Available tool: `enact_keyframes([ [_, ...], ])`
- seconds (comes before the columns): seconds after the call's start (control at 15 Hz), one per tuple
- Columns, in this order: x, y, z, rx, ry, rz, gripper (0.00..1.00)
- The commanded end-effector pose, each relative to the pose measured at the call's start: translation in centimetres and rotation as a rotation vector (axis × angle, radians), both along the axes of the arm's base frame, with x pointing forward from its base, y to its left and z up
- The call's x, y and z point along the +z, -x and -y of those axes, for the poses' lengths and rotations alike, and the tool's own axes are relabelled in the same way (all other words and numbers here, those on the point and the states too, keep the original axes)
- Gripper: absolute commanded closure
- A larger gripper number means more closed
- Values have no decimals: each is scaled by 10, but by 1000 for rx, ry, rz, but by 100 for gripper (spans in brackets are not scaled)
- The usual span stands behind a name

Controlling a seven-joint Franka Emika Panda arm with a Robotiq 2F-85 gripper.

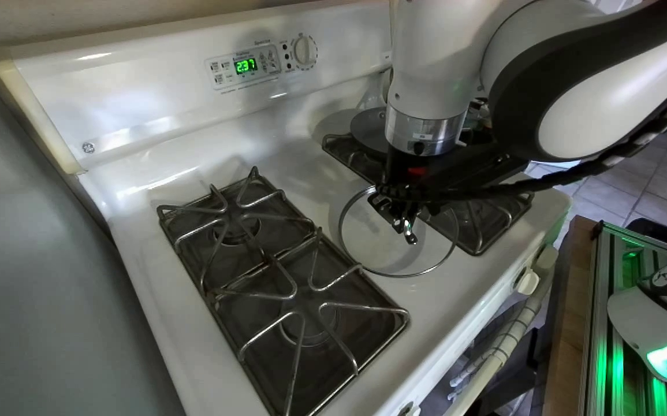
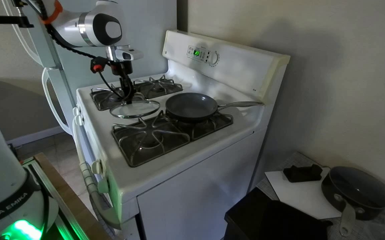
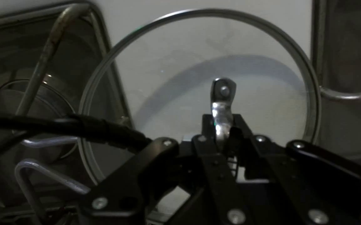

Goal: Put the glass lid on the pan

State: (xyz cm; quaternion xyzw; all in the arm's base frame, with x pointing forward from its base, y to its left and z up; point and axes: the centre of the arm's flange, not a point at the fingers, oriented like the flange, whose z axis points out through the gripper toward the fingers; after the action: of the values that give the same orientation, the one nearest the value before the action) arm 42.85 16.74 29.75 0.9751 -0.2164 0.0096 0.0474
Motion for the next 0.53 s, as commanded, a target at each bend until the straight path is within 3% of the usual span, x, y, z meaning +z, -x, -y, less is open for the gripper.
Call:
enact_keyframes([
  [0.0, -3, -1, -6, -5, 27, 17, 64],
  [0.4, 2, -8, -5, 6, 35, 49, 17],
  [0.47, 2, -10, -4, 6, 38, 55, 30],
])
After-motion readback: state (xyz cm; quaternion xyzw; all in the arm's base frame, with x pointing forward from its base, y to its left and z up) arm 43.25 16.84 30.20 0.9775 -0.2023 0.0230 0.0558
